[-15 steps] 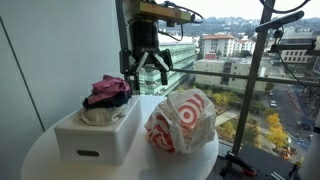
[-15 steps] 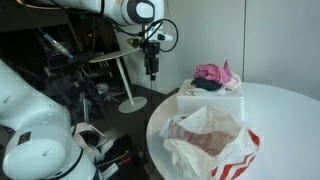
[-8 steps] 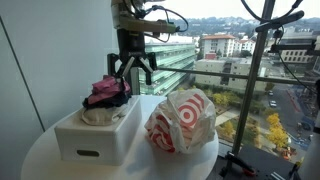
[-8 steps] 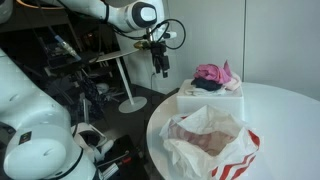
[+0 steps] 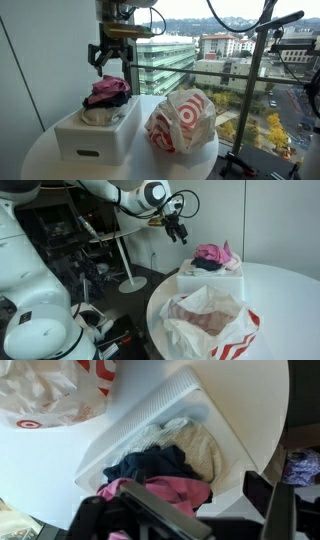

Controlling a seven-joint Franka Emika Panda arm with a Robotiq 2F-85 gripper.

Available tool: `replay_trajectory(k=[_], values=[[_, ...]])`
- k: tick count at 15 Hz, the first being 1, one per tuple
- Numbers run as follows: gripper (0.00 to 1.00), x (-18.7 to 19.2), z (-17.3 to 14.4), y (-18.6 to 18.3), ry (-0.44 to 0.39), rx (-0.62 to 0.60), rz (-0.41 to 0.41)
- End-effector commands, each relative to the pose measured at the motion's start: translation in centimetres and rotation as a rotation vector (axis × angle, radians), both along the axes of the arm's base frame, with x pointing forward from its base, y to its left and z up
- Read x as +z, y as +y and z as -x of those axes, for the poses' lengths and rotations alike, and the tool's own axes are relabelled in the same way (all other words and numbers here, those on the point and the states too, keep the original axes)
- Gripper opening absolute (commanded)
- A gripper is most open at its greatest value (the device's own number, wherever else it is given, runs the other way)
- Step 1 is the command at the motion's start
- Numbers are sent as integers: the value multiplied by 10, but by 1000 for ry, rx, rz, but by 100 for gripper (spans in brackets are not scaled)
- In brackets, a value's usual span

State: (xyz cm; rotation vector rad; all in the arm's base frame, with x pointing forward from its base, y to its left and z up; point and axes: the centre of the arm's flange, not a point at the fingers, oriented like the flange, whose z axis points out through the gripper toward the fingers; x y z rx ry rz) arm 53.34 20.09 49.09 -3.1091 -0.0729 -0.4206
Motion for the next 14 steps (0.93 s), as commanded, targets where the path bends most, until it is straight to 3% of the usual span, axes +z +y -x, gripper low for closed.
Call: replay_trajectory(k=[1, 7, 14], values=[[100, 2, -51, 4, -101, 48, -2], [100, -36, -108, -21, -122, 18, 23], [100, -71, -137, -36, -89, -3, 37]])
